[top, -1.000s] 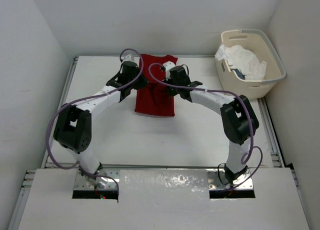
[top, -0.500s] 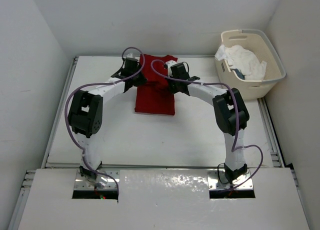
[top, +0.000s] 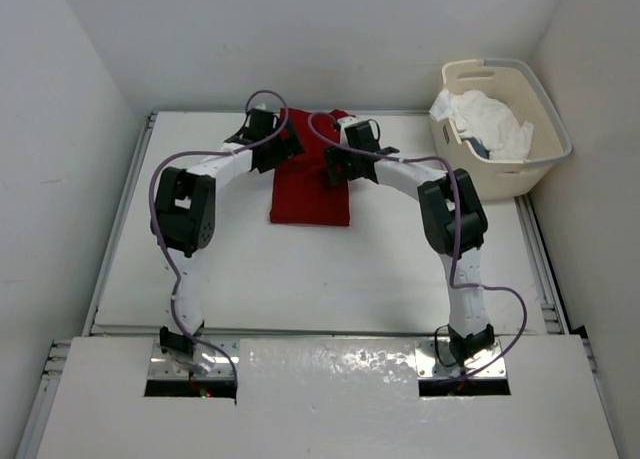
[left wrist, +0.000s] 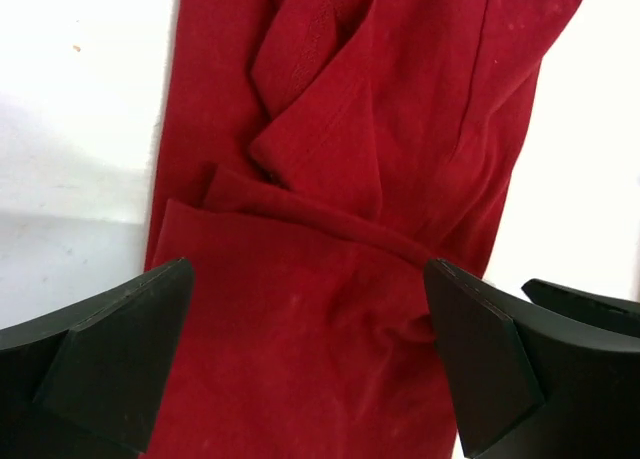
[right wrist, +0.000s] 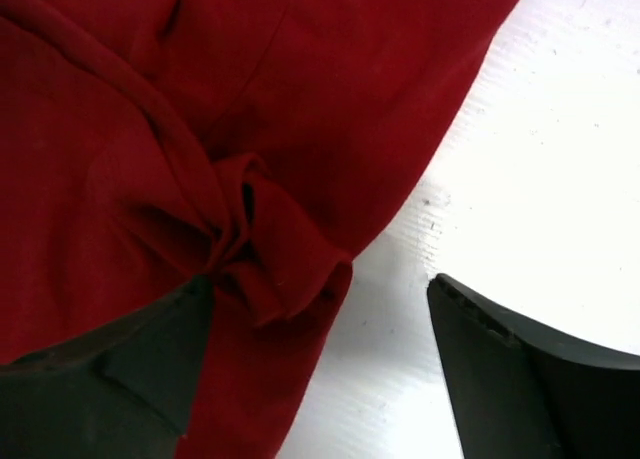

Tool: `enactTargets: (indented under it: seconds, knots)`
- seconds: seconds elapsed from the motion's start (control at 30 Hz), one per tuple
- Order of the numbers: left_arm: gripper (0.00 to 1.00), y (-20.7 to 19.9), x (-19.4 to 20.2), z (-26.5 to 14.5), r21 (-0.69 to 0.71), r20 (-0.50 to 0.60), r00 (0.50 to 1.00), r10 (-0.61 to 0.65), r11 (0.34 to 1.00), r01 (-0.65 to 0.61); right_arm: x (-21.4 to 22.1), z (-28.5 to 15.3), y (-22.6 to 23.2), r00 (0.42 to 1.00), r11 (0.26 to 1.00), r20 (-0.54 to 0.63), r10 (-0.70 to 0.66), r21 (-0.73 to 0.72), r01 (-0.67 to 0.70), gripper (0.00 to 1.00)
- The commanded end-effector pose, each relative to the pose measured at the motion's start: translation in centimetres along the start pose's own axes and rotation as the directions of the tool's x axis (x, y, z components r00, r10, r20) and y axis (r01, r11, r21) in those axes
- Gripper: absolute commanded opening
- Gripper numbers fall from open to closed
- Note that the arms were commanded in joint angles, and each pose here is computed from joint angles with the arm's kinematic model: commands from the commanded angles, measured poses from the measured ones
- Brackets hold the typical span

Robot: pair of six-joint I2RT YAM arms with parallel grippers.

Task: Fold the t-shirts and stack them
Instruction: Fold the folded rectangular tshirt in 1/3 of the way

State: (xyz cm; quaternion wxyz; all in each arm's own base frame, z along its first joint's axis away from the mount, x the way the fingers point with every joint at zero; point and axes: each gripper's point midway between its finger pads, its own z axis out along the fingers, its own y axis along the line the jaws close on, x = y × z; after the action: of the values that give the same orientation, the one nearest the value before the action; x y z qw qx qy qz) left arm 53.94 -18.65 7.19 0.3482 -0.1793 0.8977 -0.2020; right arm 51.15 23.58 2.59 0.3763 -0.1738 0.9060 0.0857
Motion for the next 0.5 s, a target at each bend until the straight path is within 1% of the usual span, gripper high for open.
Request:
enactTargets:
  seconds: [0.0, 0.03, 0.07, 0.1, 0.13, 0.17, 0.2, 0.23, 0.27, 0.3, 0.33, 0.37, 0.4, 0.47]
  knots:
    - [1.0, -2.9, -3.9, -4.5, 0.078, 0.086, 0.996, 0.034, 0.996, -0.04, -3.6, -3.5, 0.2, 0.996, 1.0, 0.088, 0.028, -0.005, -0.028, 0.86]
    - [1.0, -2.9, -3.8, -5.1, 0.08, 0.084, 0.996, 0.035, 0.996, -0.042, -5.2, -5.3, 0.4, 0.99, 0.999, 0.137, 0.034, -0.017, -0.032, 0.86]
    - [1.0, -1.7, -2.5, -5.3, 0.056, 0.061, 0.998, 0.034, 0.998, -0.037, -5.0, -6.0, 0.5, 0.988, 0.999, 0.144, 0.051, -0.023, -0.048, 0.86]
    - [1.0, -2.0, -3.0, -7.0, 0.065, 0.088, 0.996, 0.029, 0.997, -0.034, -3.4, -6.2, 0.5, 0.991, 0.998, 0.121, 0.06, -0.025, -0.057, 0.9]
    - [1.0, -1.9, -2.6, -7.7, 0.067, 0.092, 0.996, 0.019, 0.997, -0.025, -4.6, -7.3, 0.8, 0.983, 0.997, 0.172, 0.064, -0.046, -0.057, 0.9]
    - [1.0, -0.1, -0.6, -7.8, 0.035, 0.06, 0.998, 0.009, 0.999, -0.011, -4.1, -7.4, 1.1, 0.984, 0.996, 0.16, 0.079, -0.055, -0.071, 0.9]
    - [1.0, -0.5, -1.1, -9.5, 0.056, 0.096, 0.995, -0.002, 0.998, -0.003, -3.7, -7.4, 1.5, 0.987, 0.996, 0.144, 0.077, -0.064, -0.068, 0.99]
    - [1.0, 0.0, -0.6, -10.1, 0.048, 0.097, 0.995, -0.024, 0.999, 0.019, -3.3, -7.8, 3.3, 0.99, 0.987, 0.123, 0.063, -0.152, -0.044, 0.99]
    - [1.0, 1.0, 0.5, -11.1, 0.03, 0.091, 0.995, -0.035, 0.999, 0.032, -3.1, -8.0, 4.6, 0.99, 0.98, 0.127, 0.057, -0.198, -0.031, 0.99]
    - [1.0, 1.6, 1.1, -11.6, 0.022, 0.09, 0.995, -0.043, 0.999, 0.041, -1.9, -7.9, 5.4, 0.992, 0.973, 0.116, 0.057, -0.23, -0.029, 0.99]
    - [1.0, 2.0, 1.7, -12.0, 0.019, 0.085, 0.995, -0.055, 0.998, 0.053, -2.5, -8.0, 6.0, 0.987, 0.967, 0.145, 0.064, -0.252, -0.026, 0.99]
    - [1.0, 3.4, 3.0, -12.6, -0.006, 0.077, 0.995, -0.06, 0.998, 0.061, -1.9, -7.5, 6.6, 0.989, 0.962, 0.125, 0.074, -0.269, -0.038, 0.99]
    - [1.0, 4.1, 3.5, -12.8, -0.029, 0.08, 0.995, -0.061, 0.998, 0.063, -2.9, -7.4, 6.9, 0.988, 0.96, 0.137, 0.074, -0.279, -0.033, 0.99]
    - [1.0, 5.3, 4.9, -13.2, -0.051, 0.062, 0.996, -0.059, 0.997, 0.062, -2.4, -6.7, 7.5, 0.99, 0.949, 0.107, 0.088, -0.31, -0.051, 0.99]
